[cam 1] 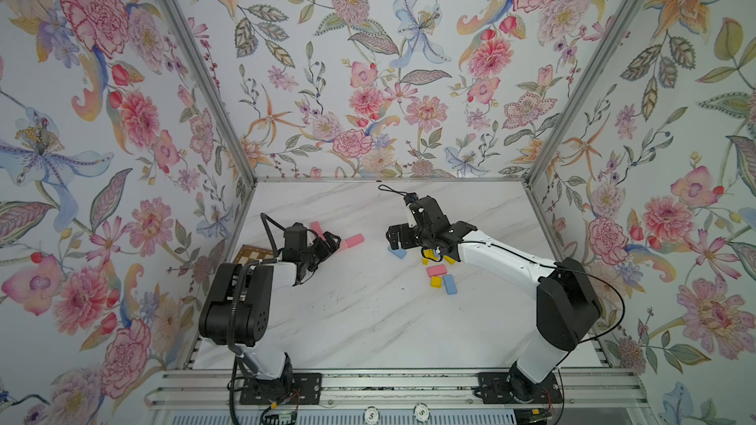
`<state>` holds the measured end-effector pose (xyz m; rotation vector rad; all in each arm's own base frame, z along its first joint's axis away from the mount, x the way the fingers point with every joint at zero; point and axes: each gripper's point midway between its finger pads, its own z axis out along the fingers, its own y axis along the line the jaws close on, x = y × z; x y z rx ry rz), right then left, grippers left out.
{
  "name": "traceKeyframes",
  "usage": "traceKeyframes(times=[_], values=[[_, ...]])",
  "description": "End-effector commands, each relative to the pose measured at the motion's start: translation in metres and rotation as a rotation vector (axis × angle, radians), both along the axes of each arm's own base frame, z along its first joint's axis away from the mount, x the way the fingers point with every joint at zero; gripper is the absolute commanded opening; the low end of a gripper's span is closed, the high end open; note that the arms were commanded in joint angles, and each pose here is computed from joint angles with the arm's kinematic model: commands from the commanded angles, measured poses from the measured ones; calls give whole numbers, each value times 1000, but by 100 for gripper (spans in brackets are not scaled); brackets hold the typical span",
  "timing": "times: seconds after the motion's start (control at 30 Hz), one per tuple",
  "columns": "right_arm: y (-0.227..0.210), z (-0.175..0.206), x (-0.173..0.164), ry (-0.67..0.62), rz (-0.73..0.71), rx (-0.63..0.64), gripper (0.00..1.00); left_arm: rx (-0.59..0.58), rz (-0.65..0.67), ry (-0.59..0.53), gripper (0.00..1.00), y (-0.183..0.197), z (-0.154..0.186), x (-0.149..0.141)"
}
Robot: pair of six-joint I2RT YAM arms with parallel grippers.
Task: Assemble the letter v with building blocks
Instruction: Adjust the building block at the center of the board, then move the building block to the center of the board.
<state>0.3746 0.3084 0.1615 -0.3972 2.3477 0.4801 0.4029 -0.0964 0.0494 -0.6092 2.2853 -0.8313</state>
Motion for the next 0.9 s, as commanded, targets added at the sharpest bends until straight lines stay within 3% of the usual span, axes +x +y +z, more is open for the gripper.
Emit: traceKeyframes(times=[0.0, 0.27, 0.47, 0.5, 0.67, 0.87], values=[[2, 9, 1, -16, 5, -3, 99, -1, -9, 48, 99, -4, -10, -4], [-3, 13, 1, -15, 10, -3, 99, 71, -9, 54, 99, 4, -2, -3], [-33, 14, 7, -2, -7, -39, 99, 192, -27, 38, 99, 15, 28, -3], [-37, 11, 9, 7, -4, -49, 99, 210, -29, 3, 99, 16, 45, -2], [-45, -22, 10, 92, 54, -133, 95, 400, -66, -60, 99, 12, 85, -8], [-33, -68, 5, 175, 132, -247, 82, 682, -62, -110, 99, 10, 115, -20]])
